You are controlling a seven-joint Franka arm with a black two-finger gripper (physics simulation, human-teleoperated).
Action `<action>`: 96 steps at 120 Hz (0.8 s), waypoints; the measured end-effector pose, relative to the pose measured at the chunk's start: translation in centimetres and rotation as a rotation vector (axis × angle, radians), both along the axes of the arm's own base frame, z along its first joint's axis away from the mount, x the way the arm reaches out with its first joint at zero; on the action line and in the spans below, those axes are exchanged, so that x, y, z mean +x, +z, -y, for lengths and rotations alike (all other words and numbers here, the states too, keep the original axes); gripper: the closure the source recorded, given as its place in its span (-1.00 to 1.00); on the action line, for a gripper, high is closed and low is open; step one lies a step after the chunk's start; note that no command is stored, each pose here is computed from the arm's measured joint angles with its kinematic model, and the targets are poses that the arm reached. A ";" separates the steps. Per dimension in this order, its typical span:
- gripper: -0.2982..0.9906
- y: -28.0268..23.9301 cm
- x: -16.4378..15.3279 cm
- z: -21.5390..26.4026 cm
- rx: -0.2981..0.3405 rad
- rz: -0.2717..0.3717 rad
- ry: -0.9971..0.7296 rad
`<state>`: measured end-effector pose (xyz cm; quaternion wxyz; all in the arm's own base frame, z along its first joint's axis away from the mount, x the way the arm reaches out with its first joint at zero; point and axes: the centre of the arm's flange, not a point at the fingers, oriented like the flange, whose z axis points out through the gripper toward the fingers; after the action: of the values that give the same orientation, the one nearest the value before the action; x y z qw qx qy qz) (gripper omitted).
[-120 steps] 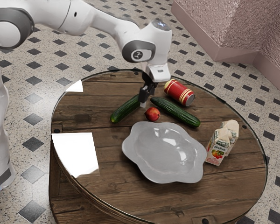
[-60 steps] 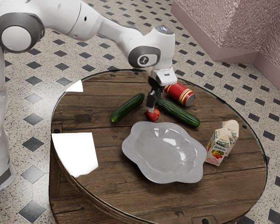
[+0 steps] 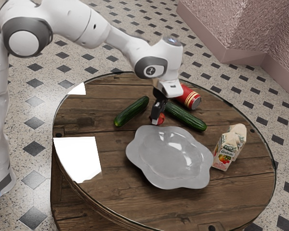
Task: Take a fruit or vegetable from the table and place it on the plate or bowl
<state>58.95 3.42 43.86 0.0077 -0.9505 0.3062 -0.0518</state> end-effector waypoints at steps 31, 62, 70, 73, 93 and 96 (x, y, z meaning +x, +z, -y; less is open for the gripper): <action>-0.53 -0.8 0.1 -1.6 0.005 -0.010 0.036; -0.31 -1.6 0.3 -1.3 0.003 -0.023 0.043; -0.12 -1.5 0.3 -1.3 0.003 -0.022 0.046; -0.07 -1.5 0.3 -1.4 0.004 -0.021 0.048; 0.09 -0.7 0.4 -1.5 0.009 -0.014 0.070; 0.11 -0.4 0.4 -1.5 0.009 -0.014 0.075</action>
<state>59.36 4.94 43.46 0.0116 -0.9616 0.2708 -0.0433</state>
